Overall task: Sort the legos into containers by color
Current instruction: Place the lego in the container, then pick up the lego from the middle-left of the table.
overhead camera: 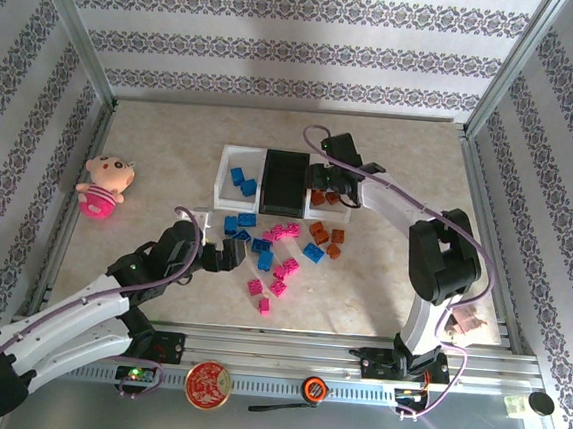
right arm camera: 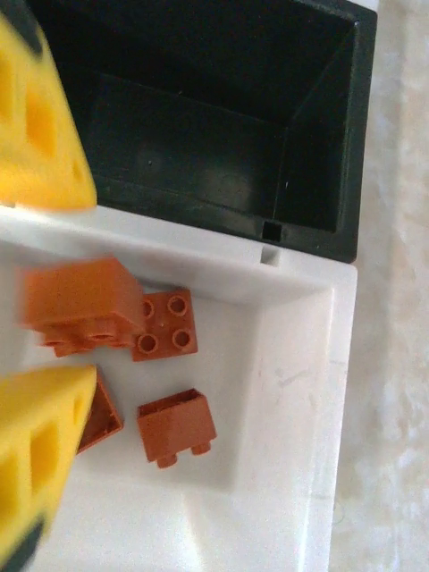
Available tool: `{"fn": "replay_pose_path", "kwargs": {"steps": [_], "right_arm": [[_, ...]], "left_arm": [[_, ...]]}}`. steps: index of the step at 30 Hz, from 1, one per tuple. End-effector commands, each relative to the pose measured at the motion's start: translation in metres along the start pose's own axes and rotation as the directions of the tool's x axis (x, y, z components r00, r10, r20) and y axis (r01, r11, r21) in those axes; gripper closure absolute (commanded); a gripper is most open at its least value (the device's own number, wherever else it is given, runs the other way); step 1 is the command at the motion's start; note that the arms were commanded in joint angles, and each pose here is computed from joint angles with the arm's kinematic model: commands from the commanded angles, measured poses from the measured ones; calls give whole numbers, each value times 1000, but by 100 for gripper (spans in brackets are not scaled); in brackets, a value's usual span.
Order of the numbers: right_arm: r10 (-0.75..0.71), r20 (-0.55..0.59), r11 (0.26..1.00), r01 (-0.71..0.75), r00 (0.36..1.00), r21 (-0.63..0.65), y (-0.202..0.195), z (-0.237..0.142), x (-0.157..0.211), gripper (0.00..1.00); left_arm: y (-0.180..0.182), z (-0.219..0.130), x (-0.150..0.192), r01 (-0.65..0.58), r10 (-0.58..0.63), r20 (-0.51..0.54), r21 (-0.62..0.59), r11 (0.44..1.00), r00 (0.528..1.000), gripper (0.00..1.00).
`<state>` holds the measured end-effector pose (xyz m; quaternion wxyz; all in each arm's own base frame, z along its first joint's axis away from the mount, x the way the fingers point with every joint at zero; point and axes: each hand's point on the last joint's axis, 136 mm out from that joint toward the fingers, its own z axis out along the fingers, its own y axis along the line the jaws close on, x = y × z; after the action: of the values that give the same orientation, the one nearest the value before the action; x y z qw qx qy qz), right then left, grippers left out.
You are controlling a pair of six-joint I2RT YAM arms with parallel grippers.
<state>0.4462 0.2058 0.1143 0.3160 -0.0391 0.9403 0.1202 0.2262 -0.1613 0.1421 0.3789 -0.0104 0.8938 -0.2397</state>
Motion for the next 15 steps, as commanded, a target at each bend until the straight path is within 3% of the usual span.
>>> {"fn": "replay_pose_path", "kwargs": {"steps": [1,7,15], "right_arm": [[26,17,1000,-26,1000,5,-2,-6,-12,41],[28,83,997,-21,996,-79,13,-45,-9,40],[-16,115,982,37,993,-183,39,-89,43,40]], "left_arm": [[15,-2,9,16,-17,-27,-57,998,999,0],[11,2,12,-7,2,-71,-58,998,997,0],[-9,42,28,-94,85,-242,-27,995,967,13]]}}
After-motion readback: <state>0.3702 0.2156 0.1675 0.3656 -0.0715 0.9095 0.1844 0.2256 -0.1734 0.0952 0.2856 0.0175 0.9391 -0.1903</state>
